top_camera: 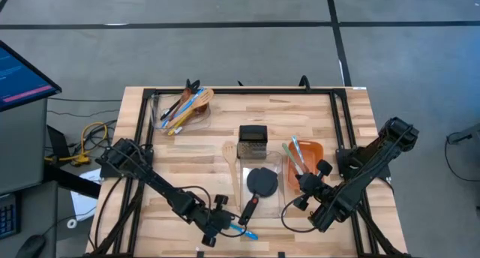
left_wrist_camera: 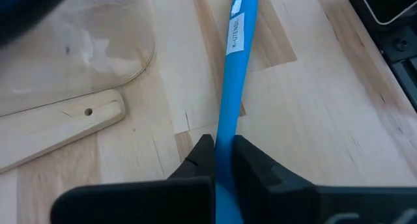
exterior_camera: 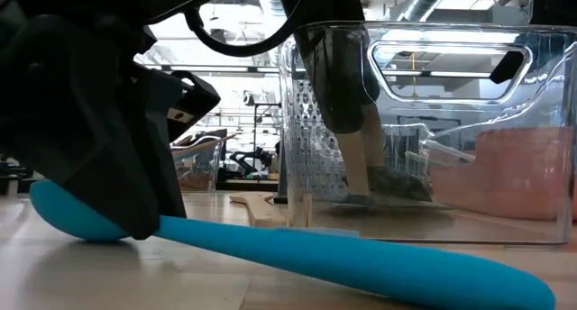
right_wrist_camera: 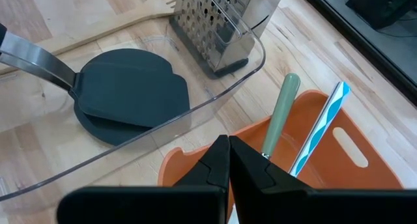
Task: Pick & Place Kitchen Items
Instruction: Put the blue ladle into the top transparent bin
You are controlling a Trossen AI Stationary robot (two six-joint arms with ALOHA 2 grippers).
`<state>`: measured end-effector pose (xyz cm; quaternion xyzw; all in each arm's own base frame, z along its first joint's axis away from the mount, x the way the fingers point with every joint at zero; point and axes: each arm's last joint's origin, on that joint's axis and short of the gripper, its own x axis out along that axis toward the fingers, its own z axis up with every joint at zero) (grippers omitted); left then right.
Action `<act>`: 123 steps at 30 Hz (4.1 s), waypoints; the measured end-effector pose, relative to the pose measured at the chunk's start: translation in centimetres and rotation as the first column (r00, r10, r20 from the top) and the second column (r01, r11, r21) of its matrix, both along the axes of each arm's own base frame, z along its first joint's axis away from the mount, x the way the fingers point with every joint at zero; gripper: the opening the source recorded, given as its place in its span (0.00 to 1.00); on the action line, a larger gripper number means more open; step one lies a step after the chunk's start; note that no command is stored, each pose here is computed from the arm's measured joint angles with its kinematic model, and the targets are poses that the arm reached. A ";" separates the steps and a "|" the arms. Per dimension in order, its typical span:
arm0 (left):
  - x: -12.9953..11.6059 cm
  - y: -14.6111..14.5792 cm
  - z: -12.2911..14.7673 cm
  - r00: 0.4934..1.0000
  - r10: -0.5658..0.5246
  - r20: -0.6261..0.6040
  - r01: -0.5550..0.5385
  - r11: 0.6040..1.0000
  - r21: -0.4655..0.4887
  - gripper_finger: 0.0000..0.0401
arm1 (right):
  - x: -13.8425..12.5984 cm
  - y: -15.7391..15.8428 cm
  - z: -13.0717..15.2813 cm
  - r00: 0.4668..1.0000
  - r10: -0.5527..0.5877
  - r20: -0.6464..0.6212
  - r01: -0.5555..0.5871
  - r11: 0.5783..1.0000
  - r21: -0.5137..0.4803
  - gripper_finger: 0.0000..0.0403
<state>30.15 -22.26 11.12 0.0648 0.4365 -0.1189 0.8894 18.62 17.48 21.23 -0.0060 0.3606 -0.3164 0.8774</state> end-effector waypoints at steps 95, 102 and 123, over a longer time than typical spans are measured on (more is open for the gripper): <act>-4.2 -0.3 0.5 0.977 0.188 -0.098 -0.193 0.980 -0.049 0.03 | 0.0 0.1 0.0 1.000 0.001 0.000 -0.001 1.000 0.011 0.00; -4.2 -0.3 0.4 0.977 0.198 -0.085 -0.202 0.979 -0.038 0.09 | 0.0 0.1 0.0 1.000 0.001 0.000 -0.001 1.000 0.011 0.00; -3.4 0.0 -1.3 0.969 0.231 -0.083 -0.233 0.972 -0.018 0.06 | 0.0 0.1 0.0 1.000 0.001 0.001 -0.001 1.000 0.011 0.00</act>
